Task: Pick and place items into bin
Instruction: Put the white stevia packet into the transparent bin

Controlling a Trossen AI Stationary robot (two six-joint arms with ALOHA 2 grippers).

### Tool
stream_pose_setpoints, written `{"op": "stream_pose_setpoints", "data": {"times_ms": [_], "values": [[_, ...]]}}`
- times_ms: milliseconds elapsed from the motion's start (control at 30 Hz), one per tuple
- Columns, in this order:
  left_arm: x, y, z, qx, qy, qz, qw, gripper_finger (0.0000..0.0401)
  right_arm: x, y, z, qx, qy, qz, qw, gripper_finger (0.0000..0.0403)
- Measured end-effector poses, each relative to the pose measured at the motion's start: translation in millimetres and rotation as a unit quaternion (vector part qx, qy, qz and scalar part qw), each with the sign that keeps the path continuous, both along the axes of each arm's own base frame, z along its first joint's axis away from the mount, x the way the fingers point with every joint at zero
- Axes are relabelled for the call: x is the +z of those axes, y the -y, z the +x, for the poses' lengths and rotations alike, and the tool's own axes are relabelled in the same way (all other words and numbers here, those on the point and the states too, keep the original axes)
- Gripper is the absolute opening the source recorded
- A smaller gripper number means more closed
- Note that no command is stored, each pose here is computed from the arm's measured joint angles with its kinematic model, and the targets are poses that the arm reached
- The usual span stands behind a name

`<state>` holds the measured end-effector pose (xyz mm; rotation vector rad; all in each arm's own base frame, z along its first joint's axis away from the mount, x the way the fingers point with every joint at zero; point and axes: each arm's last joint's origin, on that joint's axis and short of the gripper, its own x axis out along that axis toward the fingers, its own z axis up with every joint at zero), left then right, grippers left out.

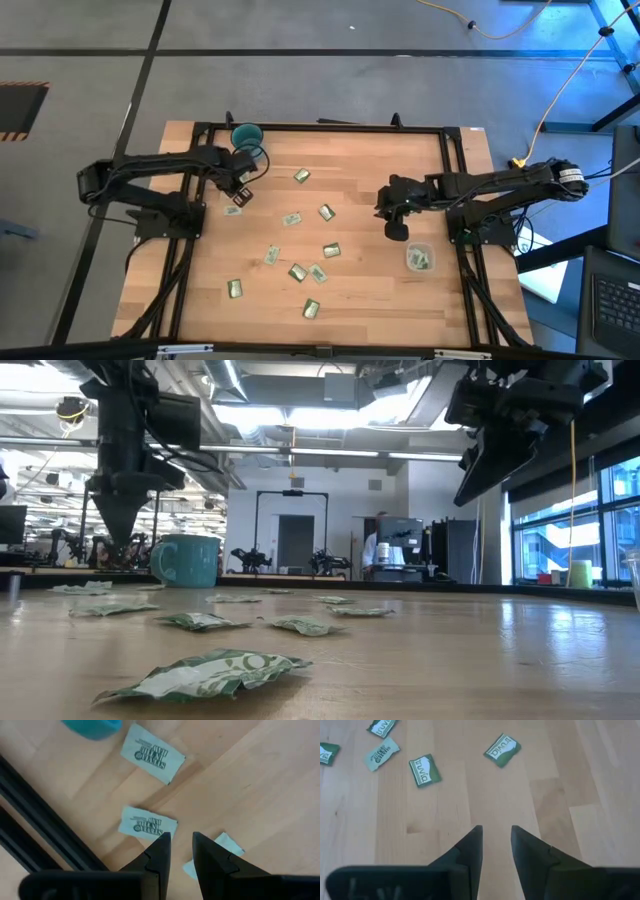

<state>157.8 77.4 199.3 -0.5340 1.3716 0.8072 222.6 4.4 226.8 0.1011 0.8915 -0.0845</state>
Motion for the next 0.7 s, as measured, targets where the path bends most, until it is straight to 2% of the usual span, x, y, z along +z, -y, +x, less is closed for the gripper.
{"op": "stream_pose_setpoints", "data": {"times_ms": [200, 267, 333, 400, 533, 700], "values": [[-5, 2, 4, 0.003, 0.012, -0.061, 0.998, 0.0101, 0, 0, 0, 0.001, 0.002, -0.001, 1.000, 0.0106], [-8, 1, 5, 0.015, 0.002, -0.053, 0.998, 0.0117, 0, 0, 0, 0.004, 0.002, -0.004, 1.000, 0.0106], [-10, -2, 5, 0.059, -0.015, -0.018, 0.998, 0.0130, 0, 0, 0, 0.009, 0.002, -0.009, 1.000, 0.0106], [-12, -3, 5, 0.087, -0.025, -0.005, 0.996, 0.0138, 0, 0, 1, 0.015, 0.003, -0.014, 1.000, 0.0106], [-22, -4, 8, 0.103, -0.018, -0.011, 0.994, 0.0140, 1, 2, 1, 0.021, 0.008, -0.023, 0.999, 0.0106], [-41, -4, 5, 0.123, -0.045, -0.036, 0.991, 0.0128, 1, 6, 1, 0.016, 0.008, -0.025, 1.000, 0.0106]]}}
